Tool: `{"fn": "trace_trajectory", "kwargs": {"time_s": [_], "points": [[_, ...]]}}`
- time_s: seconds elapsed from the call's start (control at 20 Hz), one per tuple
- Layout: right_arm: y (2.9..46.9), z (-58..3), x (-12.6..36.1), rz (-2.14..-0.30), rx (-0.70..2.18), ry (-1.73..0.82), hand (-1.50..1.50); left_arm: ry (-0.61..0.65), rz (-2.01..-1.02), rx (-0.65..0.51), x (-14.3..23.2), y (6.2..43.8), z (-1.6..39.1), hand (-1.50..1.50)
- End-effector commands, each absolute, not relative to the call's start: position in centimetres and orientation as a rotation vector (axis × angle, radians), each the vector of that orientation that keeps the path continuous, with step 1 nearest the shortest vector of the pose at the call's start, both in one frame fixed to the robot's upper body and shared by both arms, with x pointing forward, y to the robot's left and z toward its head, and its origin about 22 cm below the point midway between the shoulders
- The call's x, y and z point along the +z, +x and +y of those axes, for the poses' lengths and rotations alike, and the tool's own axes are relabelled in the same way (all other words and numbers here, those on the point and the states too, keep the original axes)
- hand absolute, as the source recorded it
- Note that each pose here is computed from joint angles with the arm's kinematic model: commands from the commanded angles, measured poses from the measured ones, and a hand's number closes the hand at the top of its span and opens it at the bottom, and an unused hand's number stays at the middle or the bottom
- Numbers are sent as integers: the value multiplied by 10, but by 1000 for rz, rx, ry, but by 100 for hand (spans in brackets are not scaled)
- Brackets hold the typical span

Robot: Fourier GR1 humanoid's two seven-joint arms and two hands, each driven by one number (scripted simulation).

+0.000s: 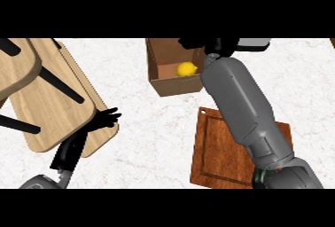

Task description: Pick the lemon from the cutting board and place it in the cardboard box

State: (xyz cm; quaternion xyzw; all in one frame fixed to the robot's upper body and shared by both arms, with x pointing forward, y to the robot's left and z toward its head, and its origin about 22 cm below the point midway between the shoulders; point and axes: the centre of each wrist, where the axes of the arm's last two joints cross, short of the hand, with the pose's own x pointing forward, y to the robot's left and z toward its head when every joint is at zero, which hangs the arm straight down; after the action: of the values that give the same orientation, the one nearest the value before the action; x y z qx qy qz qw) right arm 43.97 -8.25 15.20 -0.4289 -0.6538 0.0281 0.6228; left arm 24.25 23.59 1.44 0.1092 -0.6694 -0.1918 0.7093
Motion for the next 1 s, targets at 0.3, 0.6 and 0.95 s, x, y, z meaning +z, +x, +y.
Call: {"fn": "trace_trajectory", "kwargs": {"time_s": [0.3, 0.6, 0.95], "points": [[440, -96, 153, -1646, -183, -888, -150, 583, -1414, -249, 25, 261, 308, 0], [430, -121, 128, -1625, -216, -880, -150, 615, -1370, -202, 21, 249, 329, 0], [409, -174, 103, -1619, -149, -884, -150, 655, -1383, -174, 24, 242, 341, 0]]}}
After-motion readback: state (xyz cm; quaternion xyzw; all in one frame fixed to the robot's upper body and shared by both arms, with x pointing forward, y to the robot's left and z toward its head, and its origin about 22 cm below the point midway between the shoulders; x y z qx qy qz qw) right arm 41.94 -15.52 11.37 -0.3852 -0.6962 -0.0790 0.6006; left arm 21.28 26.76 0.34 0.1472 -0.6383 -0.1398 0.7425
